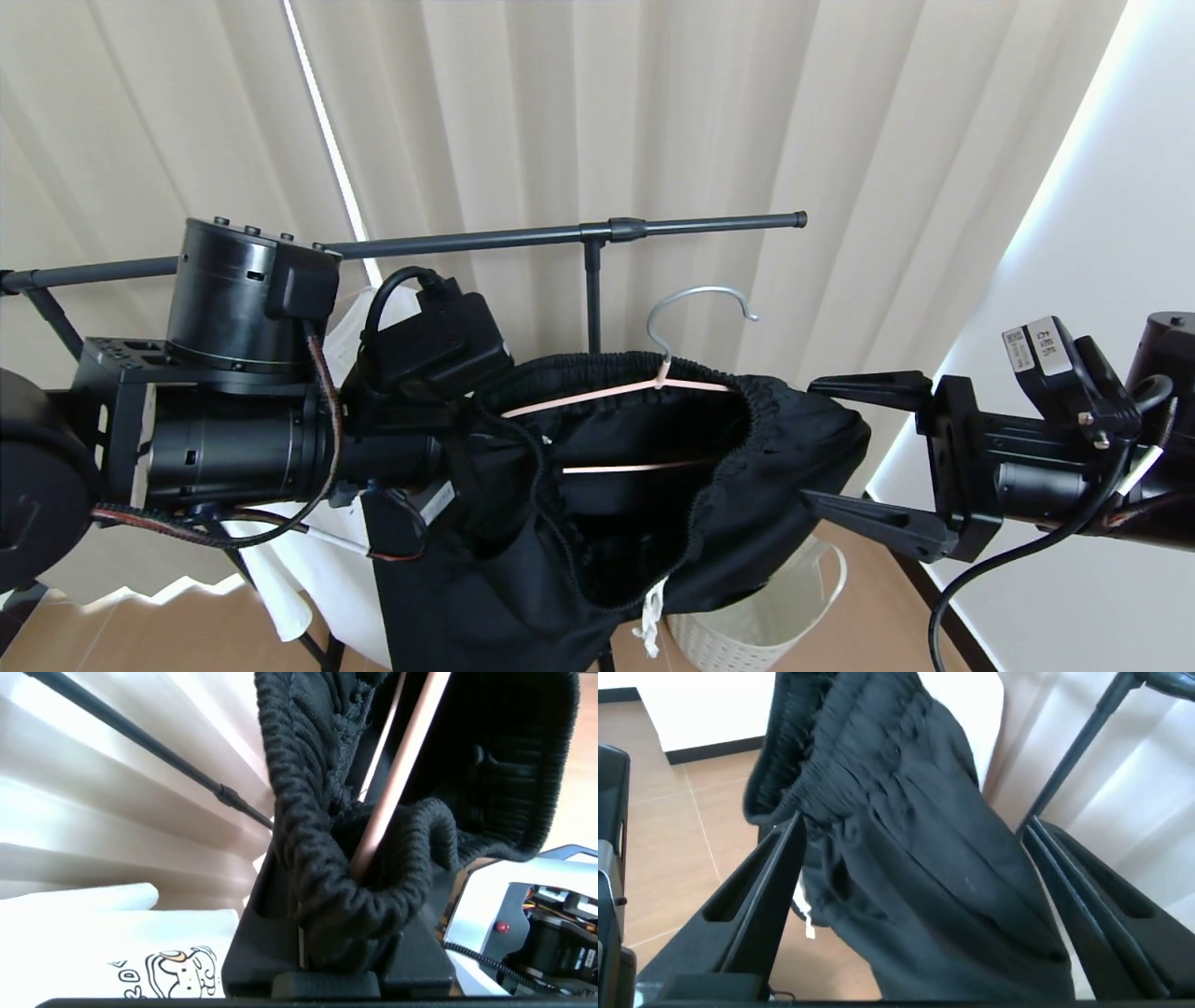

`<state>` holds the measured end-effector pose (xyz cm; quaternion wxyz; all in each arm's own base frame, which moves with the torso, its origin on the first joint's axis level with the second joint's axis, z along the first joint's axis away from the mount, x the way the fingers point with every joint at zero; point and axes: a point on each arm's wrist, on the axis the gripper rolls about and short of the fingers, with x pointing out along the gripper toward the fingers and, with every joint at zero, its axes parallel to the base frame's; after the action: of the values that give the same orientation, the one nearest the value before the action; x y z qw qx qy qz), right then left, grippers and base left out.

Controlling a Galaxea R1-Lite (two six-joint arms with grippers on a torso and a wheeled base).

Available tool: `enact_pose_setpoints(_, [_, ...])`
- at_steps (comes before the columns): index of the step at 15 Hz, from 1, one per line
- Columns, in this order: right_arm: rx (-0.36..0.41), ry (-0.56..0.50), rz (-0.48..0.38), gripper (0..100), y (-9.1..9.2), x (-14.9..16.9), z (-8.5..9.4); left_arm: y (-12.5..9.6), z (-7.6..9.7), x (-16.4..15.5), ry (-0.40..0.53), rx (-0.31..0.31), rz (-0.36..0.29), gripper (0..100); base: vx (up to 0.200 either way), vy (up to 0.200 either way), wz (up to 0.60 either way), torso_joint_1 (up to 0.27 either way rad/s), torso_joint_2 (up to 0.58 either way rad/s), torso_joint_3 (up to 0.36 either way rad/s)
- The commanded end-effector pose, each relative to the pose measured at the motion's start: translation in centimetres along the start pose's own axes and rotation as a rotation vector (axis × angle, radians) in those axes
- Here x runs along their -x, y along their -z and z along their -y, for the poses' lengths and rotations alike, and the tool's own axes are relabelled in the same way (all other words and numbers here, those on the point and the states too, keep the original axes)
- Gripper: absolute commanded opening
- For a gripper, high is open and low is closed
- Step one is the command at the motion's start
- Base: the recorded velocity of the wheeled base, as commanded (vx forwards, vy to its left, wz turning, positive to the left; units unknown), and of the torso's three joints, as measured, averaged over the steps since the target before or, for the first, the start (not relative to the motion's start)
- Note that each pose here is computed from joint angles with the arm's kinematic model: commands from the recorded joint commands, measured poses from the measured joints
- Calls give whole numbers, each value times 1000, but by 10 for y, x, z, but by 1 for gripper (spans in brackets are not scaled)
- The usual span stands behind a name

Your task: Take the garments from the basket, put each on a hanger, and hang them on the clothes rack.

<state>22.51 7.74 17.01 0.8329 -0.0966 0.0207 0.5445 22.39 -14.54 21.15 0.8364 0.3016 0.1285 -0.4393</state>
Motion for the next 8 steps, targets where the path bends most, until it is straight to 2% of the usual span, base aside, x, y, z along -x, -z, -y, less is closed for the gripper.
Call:
enact_pose_setpoints(1, [-31, -7, -11, 100, 10, 1, 12, 2, 1, 8, -12, 11, 3, 0, 0, 0, 0, 0, 0, 0])
enact_pose_setpoints(4, [-45, -7, -8, 100, 24, -1, 26, 2, 0, 19, -33, 19, 16, 0, 0, 0, 0, 0, 0, 0])
enact_pose_setpoints(8, [-67, -14, -23, 100, 43, -9, 31, 0, 1, 31, -54, 51, 40, 0, 0, 0, 0, 0, 0, 0])
